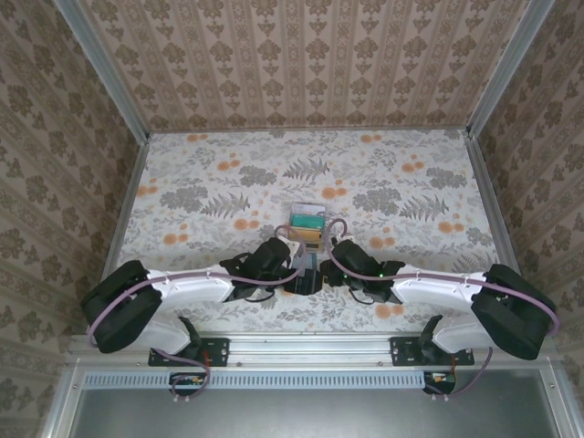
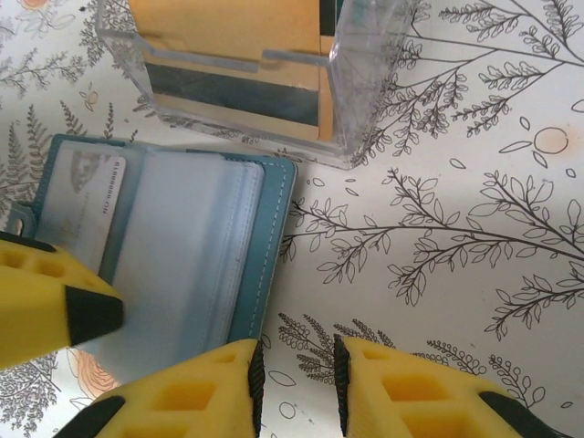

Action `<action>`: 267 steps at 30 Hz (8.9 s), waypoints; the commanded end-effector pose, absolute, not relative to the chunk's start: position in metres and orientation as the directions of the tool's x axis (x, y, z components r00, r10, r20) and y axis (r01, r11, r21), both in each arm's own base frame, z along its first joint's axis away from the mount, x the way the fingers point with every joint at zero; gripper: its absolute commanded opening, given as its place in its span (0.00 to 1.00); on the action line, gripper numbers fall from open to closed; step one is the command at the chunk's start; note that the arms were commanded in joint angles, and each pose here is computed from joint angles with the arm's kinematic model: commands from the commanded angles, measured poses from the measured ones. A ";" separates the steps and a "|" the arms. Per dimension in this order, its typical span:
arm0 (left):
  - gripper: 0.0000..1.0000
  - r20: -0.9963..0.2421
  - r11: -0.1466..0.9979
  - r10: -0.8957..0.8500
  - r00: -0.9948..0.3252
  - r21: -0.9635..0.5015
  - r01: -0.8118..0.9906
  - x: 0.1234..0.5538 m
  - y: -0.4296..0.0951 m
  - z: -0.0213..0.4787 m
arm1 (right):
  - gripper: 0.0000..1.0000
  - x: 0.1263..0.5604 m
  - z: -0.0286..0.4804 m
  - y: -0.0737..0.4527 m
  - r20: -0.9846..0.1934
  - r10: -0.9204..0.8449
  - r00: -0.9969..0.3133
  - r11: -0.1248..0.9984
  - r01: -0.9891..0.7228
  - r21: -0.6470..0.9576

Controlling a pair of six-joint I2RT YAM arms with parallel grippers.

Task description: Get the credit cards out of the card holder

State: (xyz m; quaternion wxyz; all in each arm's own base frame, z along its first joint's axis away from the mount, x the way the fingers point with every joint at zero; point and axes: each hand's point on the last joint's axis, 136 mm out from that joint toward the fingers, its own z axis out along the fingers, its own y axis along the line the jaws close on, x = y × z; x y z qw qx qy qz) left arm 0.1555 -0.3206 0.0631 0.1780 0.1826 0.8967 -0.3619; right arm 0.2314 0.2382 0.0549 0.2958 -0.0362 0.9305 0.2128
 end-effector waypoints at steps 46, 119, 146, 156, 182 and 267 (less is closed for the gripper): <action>0.09 -0.404 0.836 -0.044 -0.914 -0.515 0.188 0.184 -0.201 0.021 | 0.20 0.241 0.030 0.358 -0.358 0.086 -0.930 0.813 -0.142 0.565; 1.00 -0.528 0.768 -0.078 -0.846 -0.572 0.287 0.172 -0.195 0.088 | 0.00 0.274 0.211 0.276 -0.666 -0.731 -0.146 0.460 -0.827 -0.324; 1.00 -0.601 0.768 -0.146 -0.786 -0.570 0.293 0.160 -0.165 0.105 | 0.00 0.361 0.148 0.270 -0.390 -0.919 -0.060 0.225 -0.892 -0.393; 1.00 -0.601 0.771 -0.146 -0.786 -0.567 0.290 0.160 -0.163 0.103 | 0.00 0.375 0.137 0.261 -0.379 -0.920 -0.095 0.253 -0.885 -0.392; 1.00 -0.596 0.768 -0.154 -0.788 -0.574 0.285 0.161 -0.163 0.100 | 0.00 0.361 0.163 0.263 -0.429 -0.899 -0.092 0.255 -0.905 -0.341; 1.00 -0.577 0.768 -0.174 -0.798 -0.587 0.256 0.165 -0.157 0.094 | 0.43 0.415 0.138 0.261 -0.432 -0.881 -0.193 0.366 -0.857 -0.363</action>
